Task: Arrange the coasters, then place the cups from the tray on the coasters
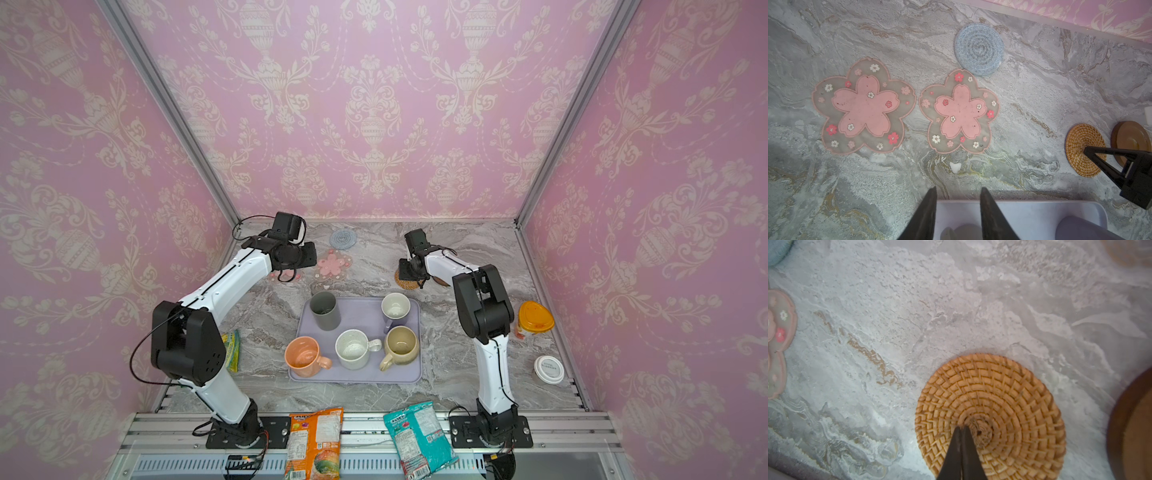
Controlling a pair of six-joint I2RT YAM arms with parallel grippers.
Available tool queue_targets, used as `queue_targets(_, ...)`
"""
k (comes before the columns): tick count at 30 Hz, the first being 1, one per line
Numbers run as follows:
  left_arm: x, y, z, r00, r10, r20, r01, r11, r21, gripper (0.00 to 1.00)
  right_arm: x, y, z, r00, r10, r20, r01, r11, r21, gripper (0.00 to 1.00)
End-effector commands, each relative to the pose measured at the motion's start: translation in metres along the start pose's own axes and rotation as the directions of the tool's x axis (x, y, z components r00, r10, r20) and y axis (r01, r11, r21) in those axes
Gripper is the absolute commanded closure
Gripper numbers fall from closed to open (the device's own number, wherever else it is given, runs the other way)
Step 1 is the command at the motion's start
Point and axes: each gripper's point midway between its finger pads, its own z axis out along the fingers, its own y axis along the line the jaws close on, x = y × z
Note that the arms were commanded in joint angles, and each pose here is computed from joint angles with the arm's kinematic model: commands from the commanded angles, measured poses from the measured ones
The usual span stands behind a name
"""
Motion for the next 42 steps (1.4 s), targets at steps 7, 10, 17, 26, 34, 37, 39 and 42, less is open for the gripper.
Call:
queue_targets(7,0.009,0.009,0.009,1.000,-0.006,-0.024,0.005,1.000,-0.023,0.62,-0.016,-0.005,0.025,0.997,0.068,-0.039,-0.068,0.998,0.020,0.94)
queue_targets(10,0.014,0.012,0.017,0.999,-0.011,-0.039,0.010,1.000,-0.026,0.62,-0.026,-0.004,0.032,0.995,0.088,-0.037,-0.088,0.996,0.010,0.94)
queue_targets(17,0.019,0.012,0.035,0.997,-0.027,-0.067,0.027,1.000,-0.012,0.62,-0.050,-0.008,0.044,0.993,0.116,-0.021,-0.116,0.993,0.002,0.94)
queue_targets(26,0.023,0.008,0.057,0.994,-0.048,-0.094,0.049,0.999,0.009,0.62,-0.077,-0.012,0.061,0.985,0.172,0.004,-0.171,0.984,-0.041,0.94)
queue_targets(34,0.025,0.006,0.078,0.990,-0.072,-0.118,0.075,0.997,0.023,0.62,-0.102,-0.016,0.075,0.972,0.230,0.041,-0.225,0.970,-0.095,0.94)
queue_targets(37,0.025,0.006,0.085,0.989,-0.081,-0.124,0.085,0.996,0.026,0.62,-0.109,-0.016,0.078,0.962,0.269,0.047,-0.261,0.956,-0.132,0.94)
queue_targets(39,0.025,0.007,0.090,0.988,-0.088,-0.127,0.092,0.995,0.029,0.62,-0.114,-0.012,0.079,0.955,0.291,0.056,-0.279,0.946,-0.163,0.94)
queue_targets(42,0.025,0.009,0.095,0.986,-0.098,-0.133,0.103,0.994,0.029,0.62,-0.122,-0.011,0.082,0.936,0.345,0.063,-0.326,0.923,-0.203,0.94)
